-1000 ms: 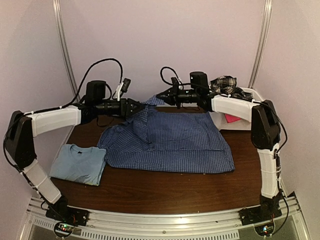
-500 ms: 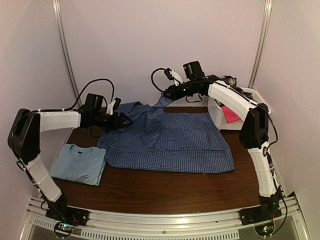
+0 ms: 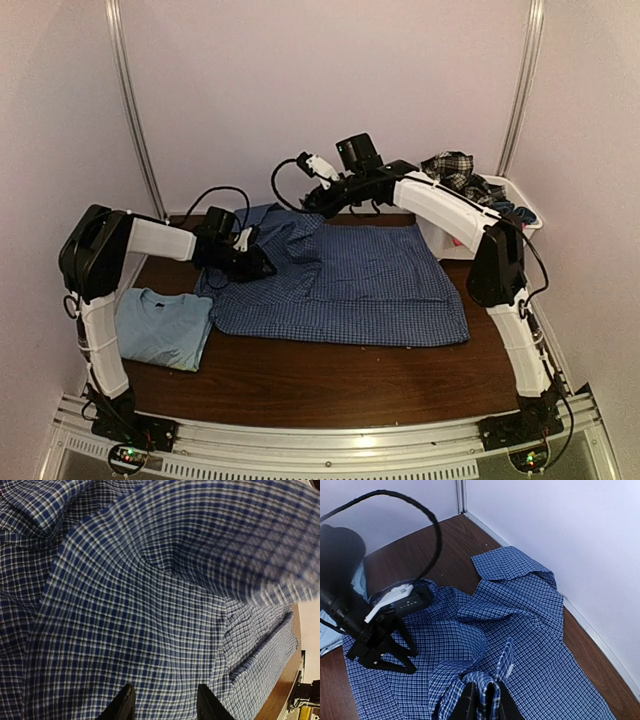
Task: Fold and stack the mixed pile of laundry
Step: Adjust the 1/3-folded shirt at the center of the board.
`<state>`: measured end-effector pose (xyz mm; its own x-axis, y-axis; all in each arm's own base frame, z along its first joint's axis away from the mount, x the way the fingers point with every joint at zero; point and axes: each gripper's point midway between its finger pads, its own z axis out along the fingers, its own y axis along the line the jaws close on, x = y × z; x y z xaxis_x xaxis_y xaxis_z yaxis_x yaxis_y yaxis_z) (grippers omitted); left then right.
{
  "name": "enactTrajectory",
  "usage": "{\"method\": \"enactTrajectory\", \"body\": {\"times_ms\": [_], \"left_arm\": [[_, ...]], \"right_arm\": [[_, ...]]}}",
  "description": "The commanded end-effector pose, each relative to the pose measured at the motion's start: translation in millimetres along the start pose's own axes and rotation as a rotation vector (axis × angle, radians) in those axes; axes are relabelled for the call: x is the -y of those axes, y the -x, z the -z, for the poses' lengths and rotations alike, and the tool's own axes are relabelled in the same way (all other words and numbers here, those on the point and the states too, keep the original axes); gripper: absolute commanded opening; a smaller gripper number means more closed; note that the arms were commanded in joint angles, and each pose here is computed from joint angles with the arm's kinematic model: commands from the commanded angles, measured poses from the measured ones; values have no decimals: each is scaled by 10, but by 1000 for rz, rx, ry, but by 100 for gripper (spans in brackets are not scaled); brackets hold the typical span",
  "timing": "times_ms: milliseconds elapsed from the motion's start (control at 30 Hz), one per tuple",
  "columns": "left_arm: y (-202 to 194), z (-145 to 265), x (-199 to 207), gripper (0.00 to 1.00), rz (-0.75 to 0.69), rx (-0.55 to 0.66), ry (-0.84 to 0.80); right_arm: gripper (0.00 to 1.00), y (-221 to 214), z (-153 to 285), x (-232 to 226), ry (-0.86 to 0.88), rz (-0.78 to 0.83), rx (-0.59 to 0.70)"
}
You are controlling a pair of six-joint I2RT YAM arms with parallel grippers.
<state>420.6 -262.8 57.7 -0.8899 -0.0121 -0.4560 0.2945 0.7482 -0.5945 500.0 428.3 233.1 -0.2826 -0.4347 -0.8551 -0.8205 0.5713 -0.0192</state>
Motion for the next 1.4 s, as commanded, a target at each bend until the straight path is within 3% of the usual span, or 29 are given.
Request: {"method": "enactTrajectory", "body": {"times_ms": [0,100,167,233,300,400,467,700,867,1100,1367], "left_arm": [[228,-34,-163,44,60,60,59],[268,57,-221,44,83,81,71],[287,130,-220,45,73,90,72],[299,211,-209,46,49,92,83],[286,274,-205,48,27,85,101],[237,333,-184,50,13,70,97],[213,379,-159,50,6,70,90],[216,533,-91,51,-47,78,88],[193,566,-47,51,-79,62,78],[141,555,-70,51,-67,54,79],[66,558,-104,52,-58,41,88]], "right_arm": [[16,77,135,-211,-13,18,-16],[10,-39,258,-585,60,11,-67],[0,-228,334,-858,127,7,-123],[2,-509,406,-1060,156,11,-195],[28,-902,476,-1195,151,22,-278],[55,-1084,644,-1269,159,-41,-295],[61,-1129,721,-1291,180,-116,-289],[56,-1310,825,-1039,186,-538,-315],[50,-1571,801,-1240,255,-725,-401],[50,-2213,748,-1179,135,-834,-547],[52,-2536,562,-1061,38,-839,-634]]}}
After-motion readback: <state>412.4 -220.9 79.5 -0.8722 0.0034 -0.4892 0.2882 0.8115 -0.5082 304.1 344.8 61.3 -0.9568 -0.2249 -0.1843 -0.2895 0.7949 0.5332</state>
